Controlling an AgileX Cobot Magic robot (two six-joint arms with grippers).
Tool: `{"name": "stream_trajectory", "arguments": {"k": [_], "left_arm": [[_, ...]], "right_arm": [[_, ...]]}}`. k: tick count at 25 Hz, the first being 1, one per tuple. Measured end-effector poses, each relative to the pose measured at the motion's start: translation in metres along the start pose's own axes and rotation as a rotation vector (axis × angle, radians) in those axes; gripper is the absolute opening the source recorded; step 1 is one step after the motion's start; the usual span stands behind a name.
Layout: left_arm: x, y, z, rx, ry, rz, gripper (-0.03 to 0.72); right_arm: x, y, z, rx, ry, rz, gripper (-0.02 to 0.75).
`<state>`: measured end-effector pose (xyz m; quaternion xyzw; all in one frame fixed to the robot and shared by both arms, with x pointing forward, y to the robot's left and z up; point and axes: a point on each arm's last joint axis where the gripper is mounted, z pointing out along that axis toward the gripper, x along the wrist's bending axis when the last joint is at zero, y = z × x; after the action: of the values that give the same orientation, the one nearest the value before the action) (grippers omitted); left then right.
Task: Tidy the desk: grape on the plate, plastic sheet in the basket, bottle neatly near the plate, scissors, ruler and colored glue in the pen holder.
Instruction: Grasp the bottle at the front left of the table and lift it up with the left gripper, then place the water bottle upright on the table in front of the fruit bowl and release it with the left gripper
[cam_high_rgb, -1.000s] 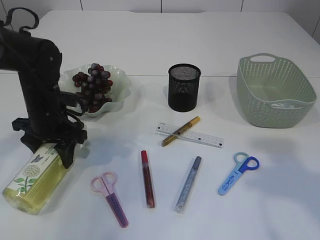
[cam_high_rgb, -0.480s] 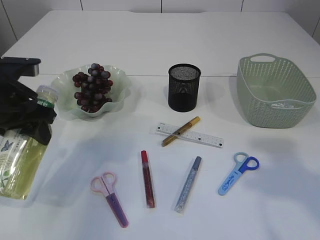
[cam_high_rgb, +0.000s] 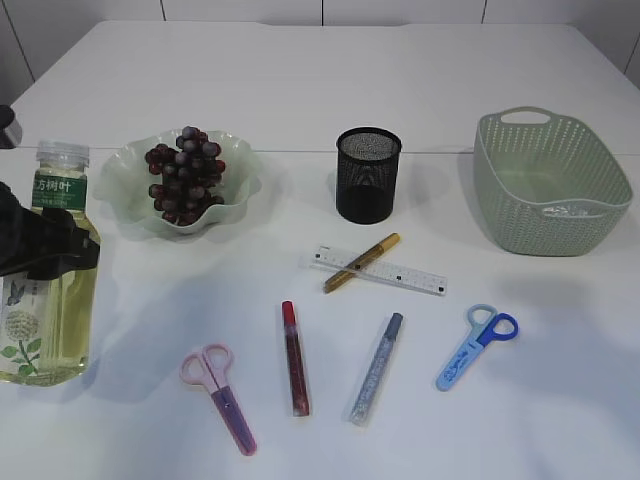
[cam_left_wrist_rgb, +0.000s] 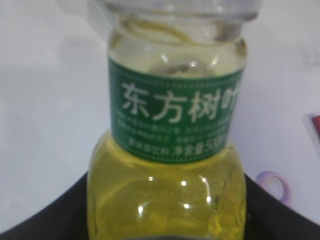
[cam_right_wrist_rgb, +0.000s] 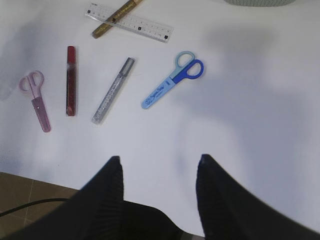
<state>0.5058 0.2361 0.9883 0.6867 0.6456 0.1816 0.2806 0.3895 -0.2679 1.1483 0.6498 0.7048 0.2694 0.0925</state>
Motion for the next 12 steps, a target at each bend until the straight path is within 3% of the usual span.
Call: {"name": "stream_trajectory", "arguments": {"k": [6, 12], "left_arm": [[0.0019, -0.0098, -0.0035, -0.183, -0.032, -0.002, 0.435], [0.0011, -0.0052, -0.0047, -0.273, -0.048, -0.002, 0.435]], "right_arm": [[0.0017, -0.0043, -0.0074, -0.029, 0.003, -0.006, 0.385], [0.0022, -0.0062, -0.0107, -0.042, 0.002, -0.010, 0.385]]}}
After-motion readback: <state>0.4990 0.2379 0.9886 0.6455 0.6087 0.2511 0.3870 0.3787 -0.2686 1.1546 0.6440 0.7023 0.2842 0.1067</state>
